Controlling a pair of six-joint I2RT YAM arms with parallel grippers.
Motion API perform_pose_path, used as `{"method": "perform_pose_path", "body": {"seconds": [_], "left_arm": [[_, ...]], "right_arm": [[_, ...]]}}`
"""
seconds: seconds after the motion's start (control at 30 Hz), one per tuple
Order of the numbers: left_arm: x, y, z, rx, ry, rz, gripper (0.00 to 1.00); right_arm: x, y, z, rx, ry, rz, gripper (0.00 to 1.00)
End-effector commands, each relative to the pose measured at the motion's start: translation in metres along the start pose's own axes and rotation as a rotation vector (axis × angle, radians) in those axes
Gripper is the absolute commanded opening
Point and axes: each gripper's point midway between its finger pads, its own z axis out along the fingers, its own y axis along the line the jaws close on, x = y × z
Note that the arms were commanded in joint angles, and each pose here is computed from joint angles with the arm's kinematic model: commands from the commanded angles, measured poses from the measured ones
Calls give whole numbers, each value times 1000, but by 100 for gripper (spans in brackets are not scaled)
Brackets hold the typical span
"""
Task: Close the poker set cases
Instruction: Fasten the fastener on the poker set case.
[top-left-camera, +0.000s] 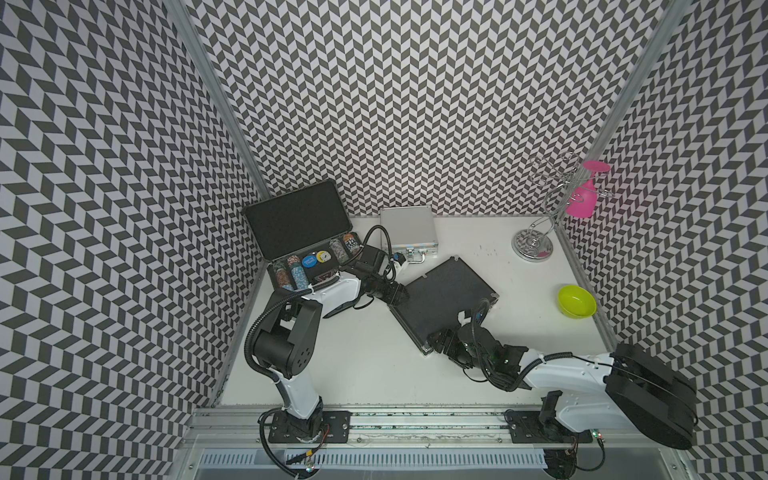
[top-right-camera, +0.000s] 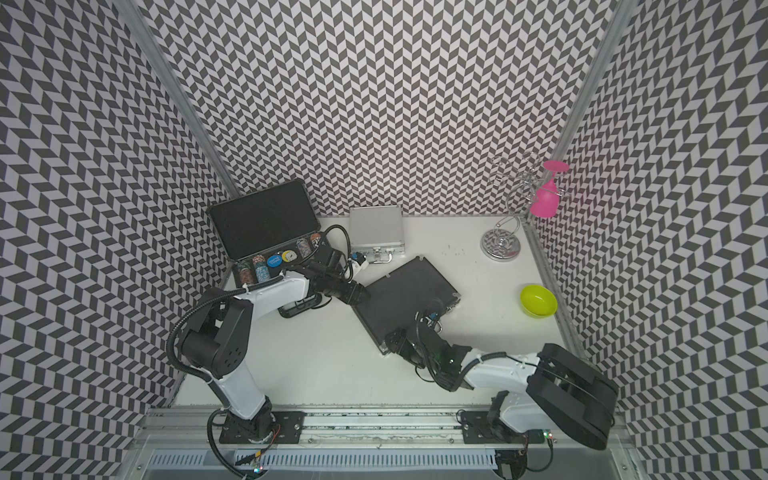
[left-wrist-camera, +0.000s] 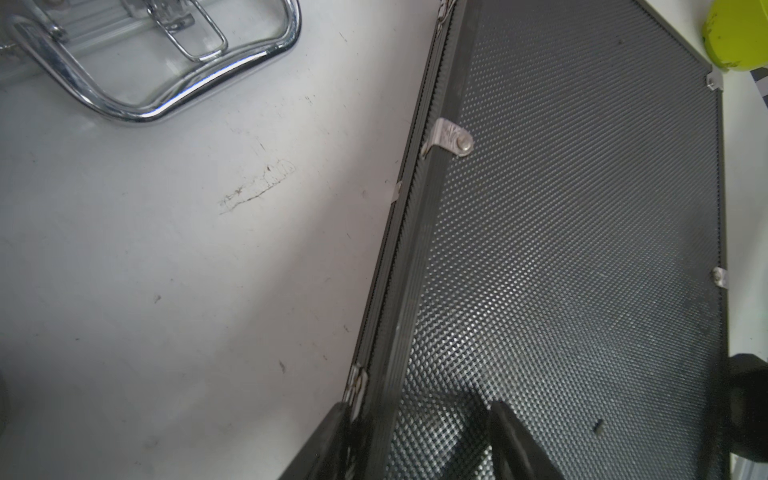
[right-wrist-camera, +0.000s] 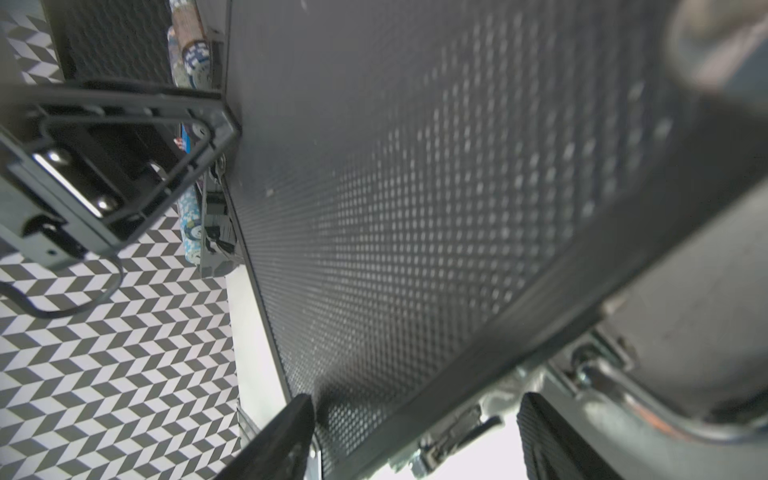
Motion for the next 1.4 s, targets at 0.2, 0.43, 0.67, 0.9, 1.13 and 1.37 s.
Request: {"method": "perform_pose_path", "body": {"seconds": [0.2, 0.43, 0.67, 0.9, 1.13, 1.37], "left_arm": [[20, -12, 8, 44, 83, -16, 55], [21, -14, 9, 47, 88, -13, 54], [22, -15, 10, 54, 87, -13, 54], [23, -16, 9, 59, 89, -13, 54], [25, -18, 11, 69, 94, -14, 52], [14, -10, 6, 37, 63, -22, 54]], "right_arm": [[6, 10, 1, -22, -3, 110, 78], [4, 14, 4, -22, -13, 118, 76], [4, 12, 7, -34, -15, 149, 72], [3, 9, 8, -28, -26, 164, 70], [0, 9, 10, -30, -42, 170, 68], [-9, 7, -7, 5, -83, 127, 73]]}}
